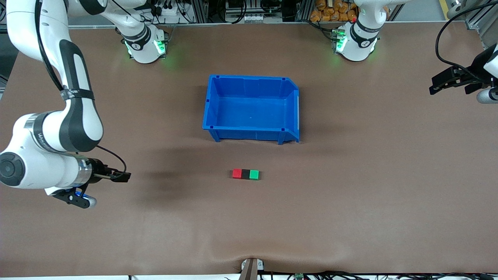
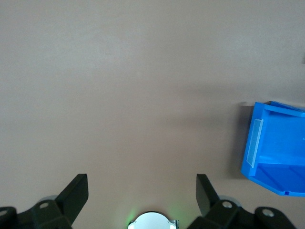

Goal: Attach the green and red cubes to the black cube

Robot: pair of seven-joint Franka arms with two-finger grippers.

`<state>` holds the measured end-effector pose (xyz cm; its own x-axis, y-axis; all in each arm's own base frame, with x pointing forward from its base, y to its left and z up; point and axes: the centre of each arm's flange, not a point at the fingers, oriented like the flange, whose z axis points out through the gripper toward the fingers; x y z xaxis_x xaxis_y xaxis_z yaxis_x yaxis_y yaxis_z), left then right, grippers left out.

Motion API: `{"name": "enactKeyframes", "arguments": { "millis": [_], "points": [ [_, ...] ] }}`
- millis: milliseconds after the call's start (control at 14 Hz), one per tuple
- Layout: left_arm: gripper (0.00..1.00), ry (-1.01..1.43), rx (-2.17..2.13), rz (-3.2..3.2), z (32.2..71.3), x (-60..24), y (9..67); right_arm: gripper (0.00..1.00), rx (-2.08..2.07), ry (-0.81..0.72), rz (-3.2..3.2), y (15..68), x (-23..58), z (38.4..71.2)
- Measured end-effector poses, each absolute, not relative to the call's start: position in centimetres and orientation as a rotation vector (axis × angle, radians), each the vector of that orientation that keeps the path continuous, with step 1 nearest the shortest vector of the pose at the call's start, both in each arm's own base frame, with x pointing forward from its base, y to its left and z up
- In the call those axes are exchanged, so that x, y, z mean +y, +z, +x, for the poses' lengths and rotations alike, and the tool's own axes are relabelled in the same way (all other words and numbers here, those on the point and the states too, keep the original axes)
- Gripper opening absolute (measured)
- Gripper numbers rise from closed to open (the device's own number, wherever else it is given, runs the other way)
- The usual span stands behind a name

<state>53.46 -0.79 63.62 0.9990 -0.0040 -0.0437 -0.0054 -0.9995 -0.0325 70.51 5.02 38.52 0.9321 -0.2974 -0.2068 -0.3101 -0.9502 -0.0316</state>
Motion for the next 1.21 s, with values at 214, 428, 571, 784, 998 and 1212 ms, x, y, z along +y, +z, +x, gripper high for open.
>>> {"name": "enactKeyframes", "arguments": {
  "millis": [214,428,571,784,998,1212],
  "points": [
    [1.0,0.073,0.0,-3.108,53.5,-0.6,63.5,1.0,0.432,0.311,-3.027,39.4,3.5,70.3],
    [1.0,0.074,-0.001,-3.108,53.5,-0.5,63.4,1.0,0.402,0.316,-3.031,40.2,2.5,70.0],
    [1.0,0.073,-0.002,-3.108,53.5,-0.5,63.5,1.0,0.375,0.305,-3.041,40.8,1.9,69.9],
    [1.0,0.072,-0.006,-3.108,53.5,-0.3,63.5,1.0,0.352,0.304,-3.041,41.5,0.5,69.7],
    [1.0,0.071,-0.011,-3.108,53.5,-0.2,63.5,1.0,0.349,0.29,-3.04,42.4,-0.8,69.5],
    [1.0,0.069,-0.022,-3.108,53.4,0.2,63.6,1.0,0.348,0.284,-3.052,43.8,-1.5,69.1]
  ]
}}
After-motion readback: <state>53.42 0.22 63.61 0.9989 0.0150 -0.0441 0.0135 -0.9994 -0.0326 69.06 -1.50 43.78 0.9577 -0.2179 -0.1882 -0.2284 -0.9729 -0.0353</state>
